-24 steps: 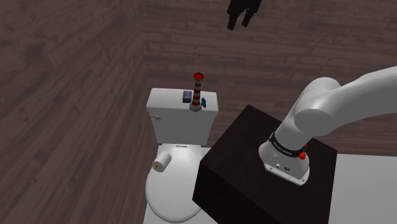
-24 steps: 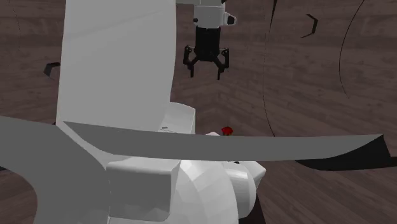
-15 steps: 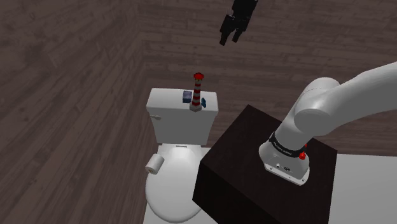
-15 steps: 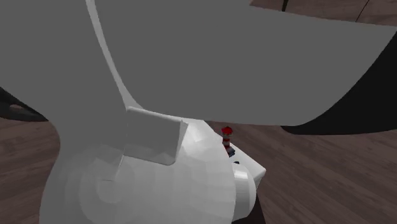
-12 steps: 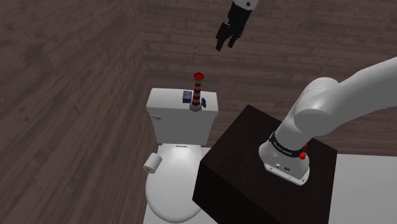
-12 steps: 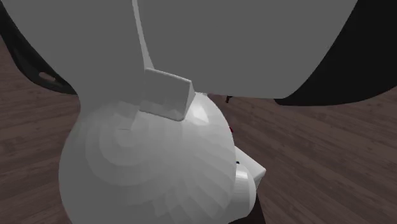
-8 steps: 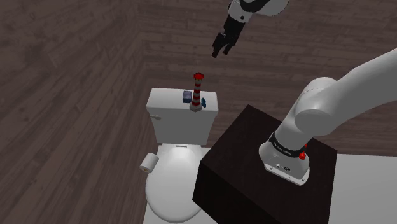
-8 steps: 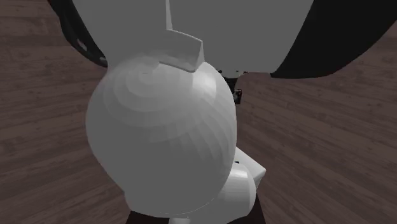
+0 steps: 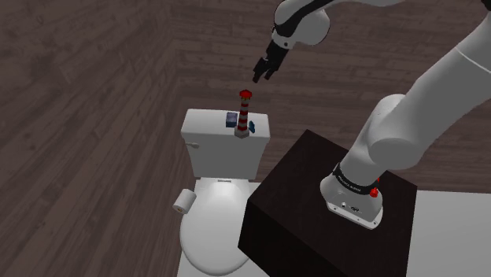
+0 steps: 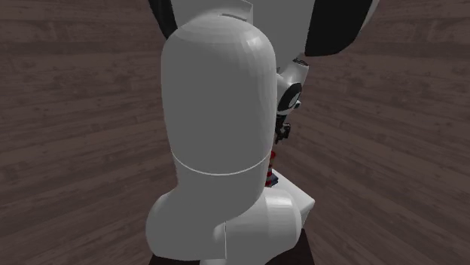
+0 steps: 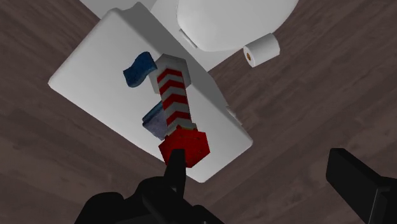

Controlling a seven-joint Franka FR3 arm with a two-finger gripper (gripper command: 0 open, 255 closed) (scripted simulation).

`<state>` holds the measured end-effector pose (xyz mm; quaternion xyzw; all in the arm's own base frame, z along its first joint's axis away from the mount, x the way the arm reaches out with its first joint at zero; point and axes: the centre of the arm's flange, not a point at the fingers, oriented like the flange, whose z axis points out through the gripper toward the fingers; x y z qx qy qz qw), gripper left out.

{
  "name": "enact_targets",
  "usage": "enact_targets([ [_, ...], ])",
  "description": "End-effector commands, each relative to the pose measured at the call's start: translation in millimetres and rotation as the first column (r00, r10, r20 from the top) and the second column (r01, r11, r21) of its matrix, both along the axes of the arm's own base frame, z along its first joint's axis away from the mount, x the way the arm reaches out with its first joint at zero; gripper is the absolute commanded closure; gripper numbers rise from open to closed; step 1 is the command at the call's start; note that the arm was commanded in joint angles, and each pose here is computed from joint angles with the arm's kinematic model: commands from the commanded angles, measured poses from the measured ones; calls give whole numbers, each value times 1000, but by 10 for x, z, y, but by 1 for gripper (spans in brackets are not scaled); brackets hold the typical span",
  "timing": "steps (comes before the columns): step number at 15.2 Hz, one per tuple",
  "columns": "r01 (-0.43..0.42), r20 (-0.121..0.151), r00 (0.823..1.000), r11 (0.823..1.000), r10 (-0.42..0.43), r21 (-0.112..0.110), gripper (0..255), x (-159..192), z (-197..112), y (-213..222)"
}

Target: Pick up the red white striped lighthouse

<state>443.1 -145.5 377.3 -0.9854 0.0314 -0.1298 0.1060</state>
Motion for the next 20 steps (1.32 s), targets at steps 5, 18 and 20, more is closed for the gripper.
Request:
enact_targets([
  [5, -12, 45, 999, 999, 10, 39, 0, 366, -670, -254],
  [18, -22, 75, 997, 997, 17, 68, 0, 655, -1537, -411],
  [20, -22, 75, 997, 997, 17, 68, 255, 655, -1537, -411],
])
